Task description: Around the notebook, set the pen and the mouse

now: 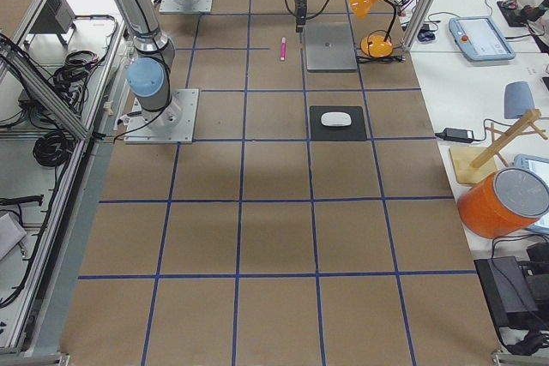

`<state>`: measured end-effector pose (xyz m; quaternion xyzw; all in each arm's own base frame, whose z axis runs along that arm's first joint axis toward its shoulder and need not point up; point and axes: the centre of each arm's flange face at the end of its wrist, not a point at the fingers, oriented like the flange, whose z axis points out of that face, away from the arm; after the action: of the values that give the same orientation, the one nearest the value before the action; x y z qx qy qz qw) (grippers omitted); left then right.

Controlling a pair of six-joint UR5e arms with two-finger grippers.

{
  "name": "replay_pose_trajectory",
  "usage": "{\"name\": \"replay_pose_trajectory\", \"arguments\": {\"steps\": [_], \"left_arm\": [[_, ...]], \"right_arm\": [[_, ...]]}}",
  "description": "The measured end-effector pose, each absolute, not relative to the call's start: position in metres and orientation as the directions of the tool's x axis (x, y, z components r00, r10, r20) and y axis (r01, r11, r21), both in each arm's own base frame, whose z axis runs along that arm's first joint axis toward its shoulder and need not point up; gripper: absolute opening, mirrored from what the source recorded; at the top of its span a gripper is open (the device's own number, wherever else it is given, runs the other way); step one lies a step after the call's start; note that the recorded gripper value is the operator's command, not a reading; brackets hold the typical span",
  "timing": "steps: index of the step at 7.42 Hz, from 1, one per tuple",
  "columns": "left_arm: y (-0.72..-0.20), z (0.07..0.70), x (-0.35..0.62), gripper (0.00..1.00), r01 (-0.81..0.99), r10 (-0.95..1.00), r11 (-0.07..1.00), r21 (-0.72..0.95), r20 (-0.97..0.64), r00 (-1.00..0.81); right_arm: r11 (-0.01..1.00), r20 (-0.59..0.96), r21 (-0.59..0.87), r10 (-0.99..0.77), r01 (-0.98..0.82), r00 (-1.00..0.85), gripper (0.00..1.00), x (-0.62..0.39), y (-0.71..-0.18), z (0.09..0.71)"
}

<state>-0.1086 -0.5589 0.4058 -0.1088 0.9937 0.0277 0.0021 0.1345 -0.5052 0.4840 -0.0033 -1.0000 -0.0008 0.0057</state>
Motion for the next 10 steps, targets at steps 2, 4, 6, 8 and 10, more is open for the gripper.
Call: {"name": "replay_pose_trajectory", "arguments": {"steps": [2, 4, 6, 8, 10], "left_arm": [[-0.535, 0.439, -0.093, 1.0, -0.203, -0.202, 0.977, 0.065, -0.017, -0.979], [-0.52, 0.455, -0.091, 1.0, -0.18, -0.18, 0.982, 0.058, -0.013, -0.984], [-0.508, 0.46, -0.093, 1.0, -0.067, -0.067, 0.996, 0.063, -0.005, -0.998], [-0.498, 0.465, -0.094, 1.0, 0.019, 0.018, 0.998, 0.062, 0.002, -1.0], [-0.493, 0.458, -0.095, 1.0, 0.033, 0.032, 0.997, 0.073, 0.008, -0.999]], "right_arm": [[1.0, 0.012, 0.003, -0.006, -0.006, -1.0, 1.0, 0.144, -0.506, 0.482], [1.0, 0.011, 0.004, -0.006, -0.006, -1.0, 1.0, 0.144, -0.507, 0.481], [1.0, 0.011, 0.004, -0.004, -0.004, -1.0, 1.0, 0.144, -0.506, 0.481], [1.0, 0.011, 0.008, -0.004, -0.004, -1.0, 1.0, 0.143, -0.504, 0.479], [1.0, 0.011, 0.009, -0.005, -0.004, -1.0, 1.0, 0.143, -0.504, 0.478]]}}
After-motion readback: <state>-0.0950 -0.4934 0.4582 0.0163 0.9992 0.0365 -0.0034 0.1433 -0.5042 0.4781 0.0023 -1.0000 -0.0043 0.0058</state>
